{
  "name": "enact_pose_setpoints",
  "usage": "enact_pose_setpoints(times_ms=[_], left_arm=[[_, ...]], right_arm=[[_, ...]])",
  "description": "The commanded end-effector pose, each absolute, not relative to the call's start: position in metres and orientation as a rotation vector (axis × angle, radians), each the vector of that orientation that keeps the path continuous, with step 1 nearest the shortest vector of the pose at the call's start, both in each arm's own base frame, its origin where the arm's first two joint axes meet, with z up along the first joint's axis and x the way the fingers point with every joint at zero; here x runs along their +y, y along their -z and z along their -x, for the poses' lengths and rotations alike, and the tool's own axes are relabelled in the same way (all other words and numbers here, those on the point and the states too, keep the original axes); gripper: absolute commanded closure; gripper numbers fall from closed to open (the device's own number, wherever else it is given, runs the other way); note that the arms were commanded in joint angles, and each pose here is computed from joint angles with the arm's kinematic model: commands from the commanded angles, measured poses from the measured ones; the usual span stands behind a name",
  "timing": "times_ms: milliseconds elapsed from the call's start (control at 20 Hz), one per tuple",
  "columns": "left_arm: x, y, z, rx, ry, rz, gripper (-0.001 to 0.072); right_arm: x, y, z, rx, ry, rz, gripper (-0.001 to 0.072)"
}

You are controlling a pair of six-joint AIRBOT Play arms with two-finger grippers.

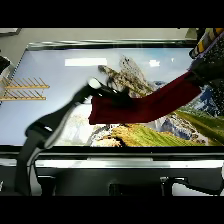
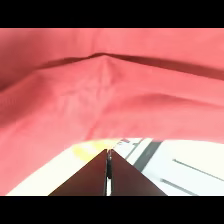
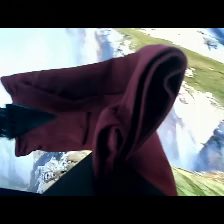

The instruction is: Fold the clothes and pants, and hang the long-sleeved shirts on hangers.

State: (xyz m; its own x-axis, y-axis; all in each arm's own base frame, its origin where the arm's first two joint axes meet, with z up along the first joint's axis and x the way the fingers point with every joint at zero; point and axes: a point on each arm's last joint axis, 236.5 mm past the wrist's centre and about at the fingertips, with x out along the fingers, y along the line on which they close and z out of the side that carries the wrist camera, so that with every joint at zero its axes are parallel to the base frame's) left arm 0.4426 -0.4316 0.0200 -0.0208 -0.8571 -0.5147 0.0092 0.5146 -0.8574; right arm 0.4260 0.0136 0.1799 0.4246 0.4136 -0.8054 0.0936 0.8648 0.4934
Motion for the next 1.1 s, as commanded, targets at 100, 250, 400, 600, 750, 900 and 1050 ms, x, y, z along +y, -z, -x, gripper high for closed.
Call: enact_pose_setpoints(times_ms=[100,250,400,600,750,900,1050], left_arm=[[-0.247,-0.102,-0.478,1.275,0.578,0.502,0.0695],[-0.153,-0.154,-0.475,1.176,0.415,0.447,0.0695],[-0.084,-0.188,-0.46,1.114,0.285,0.439,0.0695],[-0.038,-0.205,-0.446,1.086,0.206,0.457,0.0694],[-0.028,-0.204,-0.444,1.089,0.197,0.448,0.0694],[-0.026,-0.197,-0.443,1.106,0.193,0.453,0.0694],[-0.026,-0.193,-0.443,1.114,0.191,0.455,0.0694]], right_arm=[[0.104,-0.177,-0.445,1.1,-0.319,-0.436,0.0684],[0.167,-0.153,-0.45,1.139,-0.382,-0.397,0.0684],[0.232,-0.125,-0.457,1.154,-0.447,-0.392,0.0684],[0.291,-0.079,-0.458,1.207,-0.48,-0.395,0.0684],[0.316,-0.051,-0.46,1.227,-0.485,-0.4,0.0684],[0.33,-0.027,-0.455,1.282,-0.487,-0.412,0.0684],[0.338,-0.012,-0.448,1.322,-0.493,-0.41,0.0684]])
